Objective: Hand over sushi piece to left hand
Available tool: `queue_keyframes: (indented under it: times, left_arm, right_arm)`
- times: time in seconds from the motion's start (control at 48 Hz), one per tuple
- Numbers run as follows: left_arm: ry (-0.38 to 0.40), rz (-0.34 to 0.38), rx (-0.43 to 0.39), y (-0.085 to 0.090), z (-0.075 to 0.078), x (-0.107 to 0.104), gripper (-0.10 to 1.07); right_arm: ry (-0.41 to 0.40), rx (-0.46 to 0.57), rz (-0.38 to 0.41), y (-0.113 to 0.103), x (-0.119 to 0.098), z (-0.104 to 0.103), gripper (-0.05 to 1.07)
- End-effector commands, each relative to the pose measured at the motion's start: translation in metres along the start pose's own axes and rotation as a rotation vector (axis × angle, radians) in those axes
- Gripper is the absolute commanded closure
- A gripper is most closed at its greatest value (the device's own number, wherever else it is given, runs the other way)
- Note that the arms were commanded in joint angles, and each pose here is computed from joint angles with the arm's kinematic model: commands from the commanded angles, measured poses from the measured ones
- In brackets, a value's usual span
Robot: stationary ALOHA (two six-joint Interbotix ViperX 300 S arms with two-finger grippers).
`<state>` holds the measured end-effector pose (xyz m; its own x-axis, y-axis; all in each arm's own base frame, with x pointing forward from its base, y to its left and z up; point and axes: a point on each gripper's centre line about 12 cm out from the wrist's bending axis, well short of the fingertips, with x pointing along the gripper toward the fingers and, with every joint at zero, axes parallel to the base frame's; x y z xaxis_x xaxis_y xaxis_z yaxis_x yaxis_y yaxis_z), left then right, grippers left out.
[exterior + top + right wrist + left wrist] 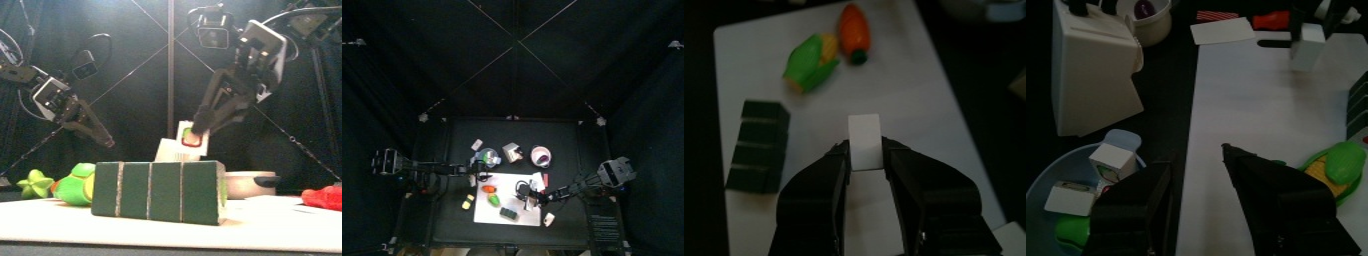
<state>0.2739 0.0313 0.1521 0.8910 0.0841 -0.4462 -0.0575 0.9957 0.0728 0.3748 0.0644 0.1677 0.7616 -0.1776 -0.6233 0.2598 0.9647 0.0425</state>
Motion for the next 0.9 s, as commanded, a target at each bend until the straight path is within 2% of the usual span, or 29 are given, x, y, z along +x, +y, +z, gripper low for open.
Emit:
queue_keyframes:
  times: [0.0, 0.208, 0.375, 0.583, 0.875]
  left_arm:
    - [-0.061, -0.008, 0.008, -0.003, 0.016, 0.002, 0.18]
    - [-0.167, -0.047, 0.031, -0.015, 0.035, 0.006, 0.17]
    - [-0.213, -0.089, 0.066, -0.026, 0.042, 0.015, 0.17]
    - [-0.214, -0.136, 0.086, -0.042, 0.045, 0.038, 0.13]
    - [-0.217, -0.166, 0.136, -0.048, 0.054, 0.067, 0.10]
  right_arm:
    - [-0.093, 0.029, -0.057, -0.011, -0.014, 0.030, 0.41]
    - [-0.101, 0.024, -0.093, -0.018, -0.012, 0.032, 0.41]
    - [-0.103, 0.024, -0.093, -0.017, -0.010, 0.033, 0.41]
    - [-0.120, 0.010, -0.088, -0.015, -0.011, 0.039, 0.41]
    - [-0.117, 0.001, -0.084, -0.012, -0.006, 0.038, 0.41]
